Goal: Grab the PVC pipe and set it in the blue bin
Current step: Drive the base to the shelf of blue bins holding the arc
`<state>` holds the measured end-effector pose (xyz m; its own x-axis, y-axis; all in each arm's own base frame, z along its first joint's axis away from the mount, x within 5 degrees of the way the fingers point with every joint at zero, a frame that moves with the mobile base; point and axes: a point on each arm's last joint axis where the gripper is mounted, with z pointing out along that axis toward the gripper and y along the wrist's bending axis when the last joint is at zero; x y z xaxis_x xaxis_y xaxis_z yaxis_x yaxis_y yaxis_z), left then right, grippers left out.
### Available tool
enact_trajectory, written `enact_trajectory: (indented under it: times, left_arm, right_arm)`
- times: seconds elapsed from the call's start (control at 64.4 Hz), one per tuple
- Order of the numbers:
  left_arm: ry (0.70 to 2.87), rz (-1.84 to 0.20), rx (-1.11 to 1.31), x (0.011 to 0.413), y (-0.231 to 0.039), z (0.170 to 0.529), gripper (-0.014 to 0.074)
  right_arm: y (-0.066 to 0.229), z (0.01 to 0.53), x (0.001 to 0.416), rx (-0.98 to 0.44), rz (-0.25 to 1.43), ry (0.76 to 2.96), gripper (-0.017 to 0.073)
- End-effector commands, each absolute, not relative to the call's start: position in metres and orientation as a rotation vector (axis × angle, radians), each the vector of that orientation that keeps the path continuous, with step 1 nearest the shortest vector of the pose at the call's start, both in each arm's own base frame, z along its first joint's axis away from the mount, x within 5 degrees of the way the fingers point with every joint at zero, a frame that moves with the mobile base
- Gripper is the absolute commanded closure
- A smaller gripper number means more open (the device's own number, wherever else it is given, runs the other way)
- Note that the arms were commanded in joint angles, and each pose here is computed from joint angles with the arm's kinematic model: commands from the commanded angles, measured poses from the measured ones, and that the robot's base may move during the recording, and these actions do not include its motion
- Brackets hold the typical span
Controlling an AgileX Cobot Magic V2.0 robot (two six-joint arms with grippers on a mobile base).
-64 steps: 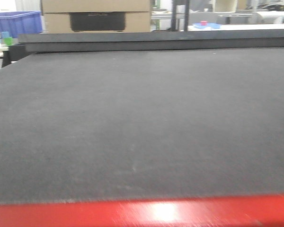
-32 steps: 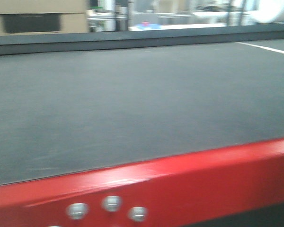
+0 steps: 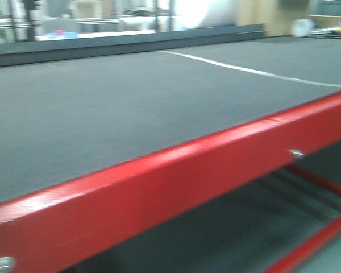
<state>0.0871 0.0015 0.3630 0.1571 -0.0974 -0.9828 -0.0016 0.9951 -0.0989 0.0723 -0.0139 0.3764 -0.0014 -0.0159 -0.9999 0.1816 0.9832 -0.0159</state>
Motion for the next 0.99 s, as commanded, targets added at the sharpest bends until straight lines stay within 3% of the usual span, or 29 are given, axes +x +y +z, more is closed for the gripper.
enact_trajectory:
  times: [0.0,0.978]
  left_arm:
    - [1.376,-0.080,-0.085,0.0858,0.0012,0.3662,0.0704]
    - [1.376,-0.080,-0.085,0.0858,0.0012,0.3662,0.0704]
  right_arm:
    - [-0.0142,0.3794,0.0709,0.123,-0.173,1.535,0.0727]
    - [-0.0142,0.3794,0.0709,0.123,-0.173,1.535,0.0727]
